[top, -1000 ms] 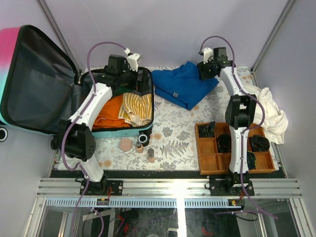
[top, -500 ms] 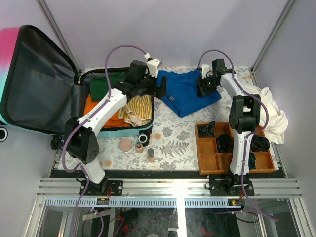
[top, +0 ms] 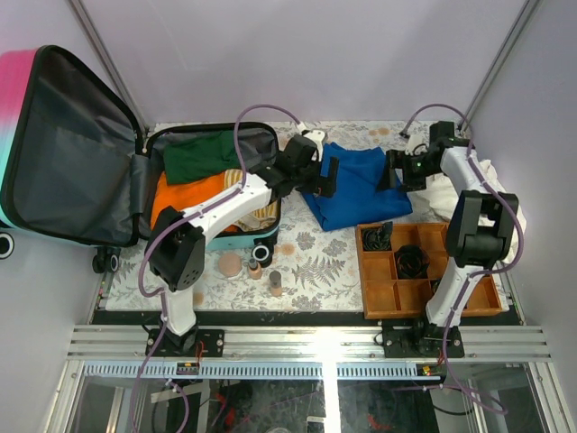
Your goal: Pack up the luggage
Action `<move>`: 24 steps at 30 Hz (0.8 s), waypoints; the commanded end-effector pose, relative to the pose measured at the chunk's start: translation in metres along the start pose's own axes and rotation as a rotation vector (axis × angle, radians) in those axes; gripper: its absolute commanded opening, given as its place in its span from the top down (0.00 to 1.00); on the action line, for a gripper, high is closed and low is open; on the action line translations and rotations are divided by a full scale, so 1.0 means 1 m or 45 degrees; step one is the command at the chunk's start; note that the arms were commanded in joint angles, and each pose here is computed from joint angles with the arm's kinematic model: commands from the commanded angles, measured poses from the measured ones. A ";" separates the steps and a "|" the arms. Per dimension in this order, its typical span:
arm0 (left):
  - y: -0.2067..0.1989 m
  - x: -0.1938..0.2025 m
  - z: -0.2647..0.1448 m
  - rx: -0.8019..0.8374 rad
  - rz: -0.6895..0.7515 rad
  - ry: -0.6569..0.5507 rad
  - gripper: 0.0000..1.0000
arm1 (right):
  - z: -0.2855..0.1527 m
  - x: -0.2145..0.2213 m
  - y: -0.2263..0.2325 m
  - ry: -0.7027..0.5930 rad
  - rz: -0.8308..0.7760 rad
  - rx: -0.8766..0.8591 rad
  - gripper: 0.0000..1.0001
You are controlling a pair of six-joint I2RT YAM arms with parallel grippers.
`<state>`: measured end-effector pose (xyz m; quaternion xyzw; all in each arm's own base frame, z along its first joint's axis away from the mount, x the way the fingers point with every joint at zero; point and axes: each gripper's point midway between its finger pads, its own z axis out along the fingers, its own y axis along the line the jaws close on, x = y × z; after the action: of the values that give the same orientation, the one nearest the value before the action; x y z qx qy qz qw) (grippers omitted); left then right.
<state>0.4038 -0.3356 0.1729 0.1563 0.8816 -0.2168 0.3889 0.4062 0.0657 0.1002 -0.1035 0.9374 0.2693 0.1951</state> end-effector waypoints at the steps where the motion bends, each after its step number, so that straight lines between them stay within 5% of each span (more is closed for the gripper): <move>1: 0.001 -0.033 0.005 -0.115 -0.292 -0.192 0.00 | -0.030 -0.039 0.010 -0.219 0.043 -0.014 0.00; 8: 0.023 -0.004 0.027 -0.311 -0.549 -0.166 0.00 | -0.009 -0.058 -0.026 -0.235 0.088 0.110 0.00; 24: 0.043 0.053 0.079 -0.551 -0.508 -0.067 0.00 | 0.044 -0.047 -0.062 -0.104 0.108 0.086 0.01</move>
<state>0.4243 -0.3379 0.0755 -0.0786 0.9187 -0.1209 0.3677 0.4691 0.0393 0.0440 -0.0303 0.9471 0.2459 0.2041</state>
